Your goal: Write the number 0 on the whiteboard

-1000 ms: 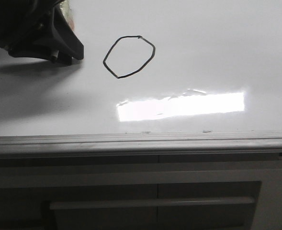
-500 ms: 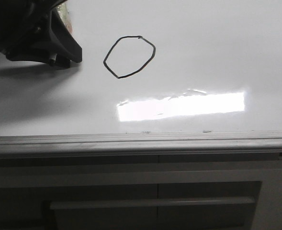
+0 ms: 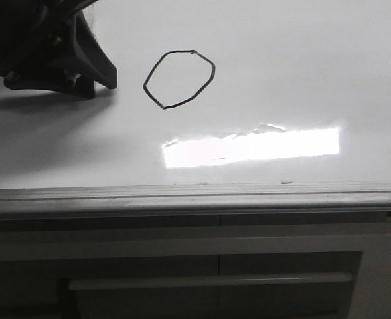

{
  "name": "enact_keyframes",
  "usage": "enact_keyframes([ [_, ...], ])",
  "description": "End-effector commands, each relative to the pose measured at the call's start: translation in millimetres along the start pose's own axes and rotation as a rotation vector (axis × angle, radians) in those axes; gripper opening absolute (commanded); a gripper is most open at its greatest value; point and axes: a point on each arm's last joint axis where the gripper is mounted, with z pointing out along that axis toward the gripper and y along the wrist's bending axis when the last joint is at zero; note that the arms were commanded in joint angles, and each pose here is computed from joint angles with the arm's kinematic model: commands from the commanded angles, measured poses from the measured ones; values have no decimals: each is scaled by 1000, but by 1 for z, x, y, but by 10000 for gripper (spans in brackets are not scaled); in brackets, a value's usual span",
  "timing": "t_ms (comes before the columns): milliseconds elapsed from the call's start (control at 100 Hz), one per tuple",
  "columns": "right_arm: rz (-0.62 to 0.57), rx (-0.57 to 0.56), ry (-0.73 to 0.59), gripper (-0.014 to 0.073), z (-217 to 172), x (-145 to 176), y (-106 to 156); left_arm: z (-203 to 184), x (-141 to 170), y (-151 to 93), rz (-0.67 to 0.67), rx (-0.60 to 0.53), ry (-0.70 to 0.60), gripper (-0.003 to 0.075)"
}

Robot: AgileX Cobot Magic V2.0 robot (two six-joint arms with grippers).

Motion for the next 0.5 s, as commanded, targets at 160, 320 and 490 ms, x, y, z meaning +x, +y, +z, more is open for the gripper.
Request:
enact_keyframes([
  [160, 38, 20, -66, -68, -3, -11, -2, 1, 2, 4, 0, -36, 33, 384],
  [320, 38, 16, -64, -68, -3, -11, -2, 1, 2, 5, 0, -38, 37, 437],
  [490, 38, 16, -64, -68, -3, -11, -2, -5, 3, 5, 0, -50, 51, 586],
])
